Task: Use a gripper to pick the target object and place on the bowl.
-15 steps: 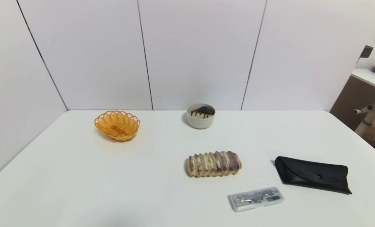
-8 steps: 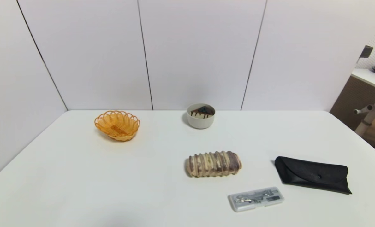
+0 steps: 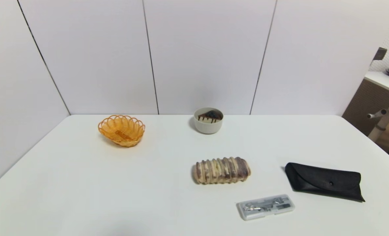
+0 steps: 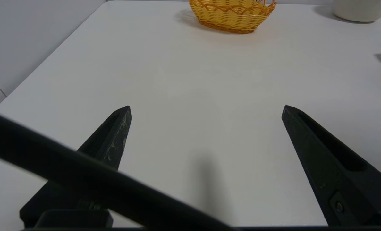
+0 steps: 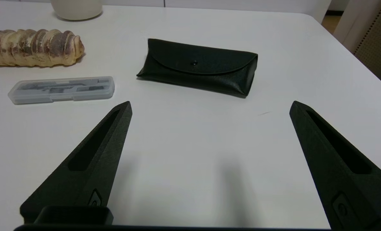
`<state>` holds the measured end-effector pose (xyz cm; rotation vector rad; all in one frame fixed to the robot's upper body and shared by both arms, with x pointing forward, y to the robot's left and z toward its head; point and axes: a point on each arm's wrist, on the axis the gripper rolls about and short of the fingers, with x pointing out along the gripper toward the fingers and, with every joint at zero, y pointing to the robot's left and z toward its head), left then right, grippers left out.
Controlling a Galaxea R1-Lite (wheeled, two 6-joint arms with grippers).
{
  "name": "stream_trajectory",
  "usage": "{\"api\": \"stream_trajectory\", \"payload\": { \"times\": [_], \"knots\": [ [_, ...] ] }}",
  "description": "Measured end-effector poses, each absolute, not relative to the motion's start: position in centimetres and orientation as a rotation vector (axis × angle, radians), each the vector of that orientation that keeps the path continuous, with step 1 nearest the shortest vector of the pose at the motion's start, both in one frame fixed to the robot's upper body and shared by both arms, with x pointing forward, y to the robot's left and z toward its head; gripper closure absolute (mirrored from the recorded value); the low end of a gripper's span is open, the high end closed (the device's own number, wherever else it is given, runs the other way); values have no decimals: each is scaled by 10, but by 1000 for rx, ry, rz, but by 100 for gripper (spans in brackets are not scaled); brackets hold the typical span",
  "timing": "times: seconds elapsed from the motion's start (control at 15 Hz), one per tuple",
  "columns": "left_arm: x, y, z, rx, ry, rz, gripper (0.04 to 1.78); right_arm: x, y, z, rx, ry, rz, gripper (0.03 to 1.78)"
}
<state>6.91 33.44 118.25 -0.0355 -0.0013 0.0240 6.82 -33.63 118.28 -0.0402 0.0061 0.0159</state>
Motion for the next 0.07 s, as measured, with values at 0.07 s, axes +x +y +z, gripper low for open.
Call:
{"api": "stream_trajectory", "payload": {
  "times": [0.07],
  "knots": [
    [69, 334, 1182, -36, -1, 24, 13, 68, -336, 1183, -39, 6, 16, 11]
  ]
}}
